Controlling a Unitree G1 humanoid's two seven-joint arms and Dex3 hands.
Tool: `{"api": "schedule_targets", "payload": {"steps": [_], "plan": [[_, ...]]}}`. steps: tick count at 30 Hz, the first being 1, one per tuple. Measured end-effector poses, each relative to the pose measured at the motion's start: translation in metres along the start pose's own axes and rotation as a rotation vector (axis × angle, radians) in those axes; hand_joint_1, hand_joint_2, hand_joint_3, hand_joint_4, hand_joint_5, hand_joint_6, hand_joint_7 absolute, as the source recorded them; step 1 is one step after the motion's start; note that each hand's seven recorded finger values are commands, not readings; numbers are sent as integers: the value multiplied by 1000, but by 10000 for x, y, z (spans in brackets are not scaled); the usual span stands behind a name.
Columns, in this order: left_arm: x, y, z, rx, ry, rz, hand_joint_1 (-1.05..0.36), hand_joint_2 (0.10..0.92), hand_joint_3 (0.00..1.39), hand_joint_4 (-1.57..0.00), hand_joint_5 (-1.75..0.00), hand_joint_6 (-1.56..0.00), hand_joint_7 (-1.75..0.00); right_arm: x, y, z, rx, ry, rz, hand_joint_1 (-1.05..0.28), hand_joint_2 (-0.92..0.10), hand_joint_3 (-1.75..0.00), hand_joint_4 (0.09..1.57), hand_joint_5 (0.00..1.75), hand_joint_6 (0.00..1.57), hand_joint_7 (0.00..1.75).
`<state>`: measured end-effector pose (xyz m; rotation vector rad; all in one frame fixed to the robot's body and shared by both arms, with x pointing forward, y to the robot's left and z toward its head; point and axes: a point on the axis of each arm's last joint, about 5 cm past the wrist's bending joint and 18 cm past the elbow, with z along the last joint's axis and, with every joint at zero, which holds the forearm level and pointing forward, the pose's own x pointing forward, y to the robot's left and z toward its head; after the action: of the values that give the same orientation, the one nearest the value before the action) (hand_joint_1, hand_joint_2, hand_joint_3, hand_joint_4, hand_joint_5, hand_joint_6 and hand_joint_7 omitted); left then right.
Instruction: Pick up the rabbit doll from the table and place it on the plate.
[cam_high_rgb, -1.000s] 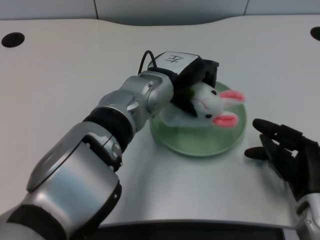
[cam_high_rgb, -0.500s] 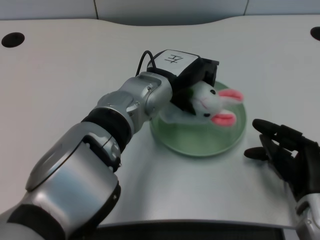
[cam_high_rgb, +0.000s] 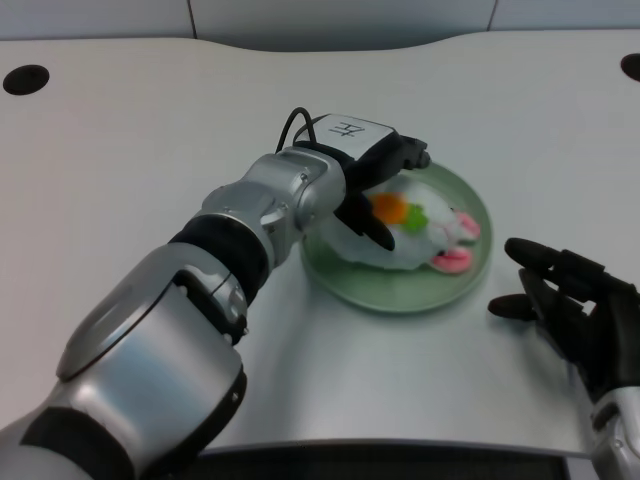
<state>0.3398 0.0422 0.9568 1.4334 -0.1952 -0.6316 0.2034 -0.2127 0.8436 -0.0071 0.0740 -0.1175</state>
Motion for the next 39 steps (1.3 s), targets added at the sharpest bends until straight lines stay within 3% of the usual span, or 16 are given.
{"api": "schedule_targets", "payload": {"steps": [9, 14, 21, 25, 32, 39], "plan": [[-1, 2, -7, 2, 5, 0, -1038, 919, 21, 1, 1, 1, 1, 1, 0, 1, 1, 0, 0, -390, -921, -171, 851, 865, 1037, 7], [-26, 54, -91, -44, 6, -9, -1028, 921, 36, 1, 1, 1, 1, 2, 0, 0, 2, 1, -2, -393, -921, -170, 854, 870, 1028, 2], [-115, 237, -284, -107, -64, 60, -982, 921, 33, -2, -1, -5, -2, 15, -12, -26, 4, 20, -6, -416, -921, -162, 863, 867, 1039, 7], [-184, 303, -412, -138, -75, 76, -932, 919, 20, -50, -28, -58, -28, 27, -19, -27, 1, 24, -7, -421, -921, -170, 873, 868, 1039, 7], [-292, 234, -585, -223, -69, 89, -882, 914, 5, -147, -82, -152, -58, 49, -20, -9, -3, 18, -4, -418, -921, -171, 875, 869, 1036, 5], [-451, 140, -789, -323, -55, 145, -825, 900, 1, -176, -108, -194, -51, 49, -23, -10, -3, 18, -5, -418, -921, -170, 883, 872, 1041, 8]]}}
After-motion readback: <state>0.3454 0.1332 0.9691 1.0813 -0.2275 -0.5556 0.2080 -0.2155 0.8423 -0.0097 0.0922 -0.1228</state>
